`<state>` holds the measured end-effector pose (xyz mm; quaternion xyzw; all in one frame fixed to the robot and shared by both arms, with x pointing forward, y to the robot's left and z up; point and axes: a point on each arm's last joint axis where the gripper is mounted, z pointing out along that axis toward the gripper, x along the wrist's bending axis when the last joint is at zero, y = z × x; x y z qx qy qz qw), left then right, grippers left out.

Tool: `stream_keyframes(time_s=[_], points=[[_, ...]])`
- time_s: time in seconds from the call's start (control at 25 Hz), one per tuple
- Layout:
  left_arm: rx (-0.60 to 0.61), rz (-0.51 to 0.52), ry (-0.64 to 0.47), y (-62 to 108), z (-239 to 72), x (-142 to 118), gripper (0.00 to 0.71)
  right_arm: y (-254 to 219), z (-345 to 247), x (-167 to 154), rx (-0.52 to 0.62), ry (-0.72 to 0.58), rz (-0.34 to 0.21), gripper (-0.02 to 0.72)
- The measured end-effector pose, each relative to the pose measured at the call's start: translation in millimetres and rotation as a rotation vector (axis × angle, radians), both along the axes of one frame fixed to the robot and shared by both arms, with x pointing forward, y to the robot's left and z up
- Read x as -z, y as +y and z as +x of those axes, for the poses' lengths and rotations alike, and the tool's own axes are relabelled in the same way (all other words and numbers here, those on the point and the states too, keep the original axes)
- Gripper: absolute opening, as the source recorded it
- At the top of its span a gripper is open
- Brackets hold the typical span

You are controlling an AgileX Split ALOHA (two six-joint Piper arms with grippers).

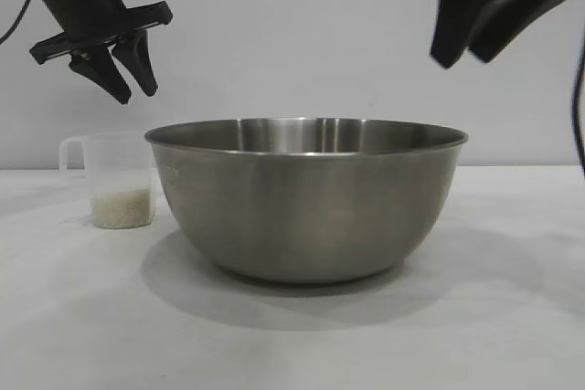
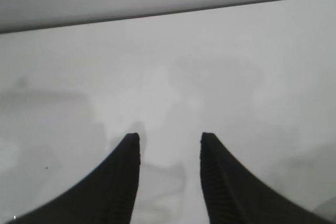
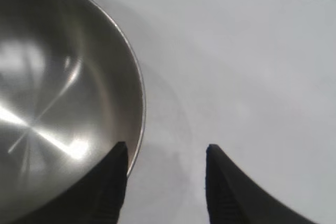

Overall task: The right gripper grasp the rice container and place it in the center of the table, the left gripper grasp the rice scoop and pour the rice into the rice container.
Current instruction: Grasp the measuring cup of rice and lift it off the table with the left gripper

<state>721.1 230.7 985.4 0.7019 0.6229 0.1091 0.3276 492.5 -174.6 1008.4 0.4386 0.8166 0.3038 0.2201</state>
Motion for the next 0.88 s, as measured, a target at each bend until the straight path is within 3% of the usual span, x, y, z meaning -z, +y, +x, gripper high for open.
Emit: stream_keyframes(time_s=[0.08,0.16,0.36,0.56,0.68,0.88], points=[[0.000,0.000,0.000,0.0,0.0,0.0,0.223,-12.3,-20.7,-9.4,0.043,-0.007,0.061,0.290],[0.000,0.000,0.000,0.0,0.0,0.0,0.223,-21.9,-40.1,-19.7,0.059,0.005,0.088,0.290],[0.000,0.000,0.000,0.0,0.0,0.0,0.223,-43.9,-92.8,-55.2,0.046,-0.004,0.119,0.290],[0.000,0.000,0.000,0.0,0.0,0.0,0.223,-66.2,-136.9,-66.2,0.087,0.080,0.087,0.290],[0.000,0.000,0.000,0.0,0.0,0.0,0.223,-82.3,-159.6,-68.9,0.126,0.088,0.036,0.290],[0.000,0.000,0.000,0.0,0.0,0.0,0.223,-100.7,-195.7,-50.3,0.140,0.095,0.022,0.290]])
